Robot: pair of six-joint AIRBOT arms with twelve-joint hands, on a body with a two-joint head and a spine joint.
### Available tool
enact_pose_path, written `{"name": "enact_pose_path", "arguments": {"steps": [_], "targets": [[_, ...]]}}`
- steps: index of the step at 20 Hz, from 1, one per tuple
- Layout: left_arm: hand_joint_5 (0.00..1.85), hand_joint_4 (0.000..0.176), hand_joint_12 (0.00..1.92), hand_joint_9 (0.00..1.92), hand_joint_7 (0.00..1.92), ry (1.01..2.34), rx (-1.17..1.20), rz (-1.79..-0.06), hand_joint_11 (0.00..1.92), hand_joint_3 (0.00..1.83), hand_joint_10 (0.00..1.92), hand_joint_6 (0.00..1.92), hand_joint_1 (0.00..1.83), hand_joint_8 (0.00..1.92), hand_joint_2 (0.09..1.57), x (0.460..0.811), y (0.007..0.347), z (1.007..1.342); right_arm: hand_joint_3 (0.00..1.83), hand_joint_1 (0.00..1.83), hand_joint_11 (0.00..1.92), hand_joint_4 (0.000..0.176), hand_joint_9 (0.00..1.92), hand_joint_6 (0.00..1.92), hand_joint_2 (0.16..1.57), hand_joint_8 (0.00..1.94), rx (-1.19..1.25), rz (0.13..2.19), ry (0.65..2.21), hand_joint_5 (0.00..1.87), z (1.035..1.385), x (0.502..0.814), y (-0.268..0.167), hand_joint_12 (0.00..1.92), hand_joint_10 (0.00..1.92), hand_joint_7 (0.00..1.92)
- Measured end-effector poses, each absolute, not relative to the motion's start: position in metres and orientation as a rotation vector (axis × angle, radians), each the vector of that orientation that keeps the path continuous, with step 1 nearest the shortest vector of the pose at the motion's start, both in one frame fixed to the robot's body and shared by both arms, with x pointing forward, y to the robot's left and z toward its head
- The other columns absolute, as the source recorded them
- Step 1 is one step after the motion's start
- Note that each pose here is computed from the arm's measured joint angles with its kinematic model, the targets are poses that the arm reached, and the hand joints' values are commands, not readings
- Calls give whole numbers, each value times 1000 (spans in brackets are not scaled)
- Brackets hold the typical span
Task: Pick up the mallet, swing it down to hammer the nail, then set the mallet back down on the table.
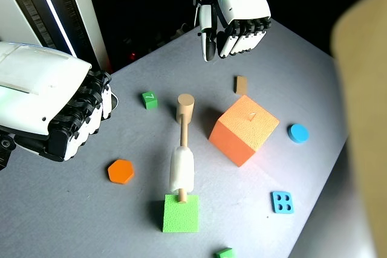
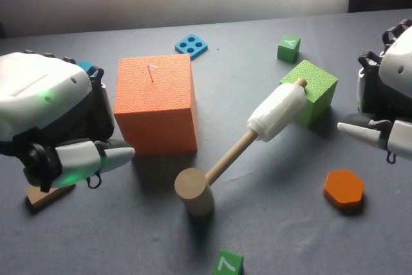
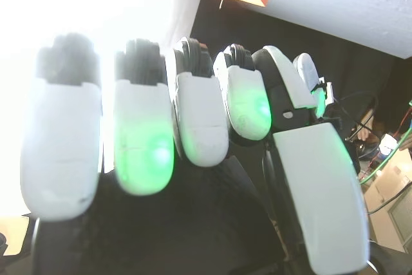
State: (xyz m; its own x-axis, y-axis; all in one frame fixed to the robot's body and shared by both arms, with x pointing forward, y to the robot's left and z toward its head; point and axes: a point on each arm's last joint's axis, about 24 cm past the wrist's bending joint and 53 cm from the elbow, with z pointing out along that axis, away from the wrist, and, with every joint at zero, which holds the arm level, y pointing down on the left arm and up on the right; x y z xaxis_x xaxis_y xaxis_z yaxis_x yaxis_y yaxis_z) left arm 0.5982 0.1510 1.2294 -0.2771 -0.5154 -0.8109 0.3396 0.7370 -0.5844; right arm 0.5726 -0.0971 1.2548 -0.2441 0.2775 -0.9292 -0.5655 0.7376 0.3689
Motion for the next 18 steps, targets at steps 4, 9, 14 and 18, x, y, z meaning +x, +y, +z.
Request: {"name": "enact_pose_path", "arguments": {"steps": [4,9,14,18], "targets": [[8,0,13,5,13,1691,-92,-813,0,17,2,3,0,2,1161,597,150,1224,30,0,0,0,0,0,1113,0,-241,801,1639,0,1254,572,-96,0,0,0],[80,0,48,52,77,1739,0,-823,22,6,3,1,0,1,1175,595,150,1216,27,0,0,0,0,0,1119,0,-259,783,1633,0,1253,572,-96,0,0,0],[73,0,11,25,63,1792,97,-850,4,2,0,2,0,0,1179,591,145,1204,19,0,0,0,0,8,1116,6,-282,794,1632,20,1247,578,-86,0,0,15],[66,0,8,22,61,1813,144,-861,0,0,3,4,0,3,1175,592,150,1198,19,256,0,0,0,0,1157,0,-315,781,1609,0,1244,587,-76,0,0,0]]}}
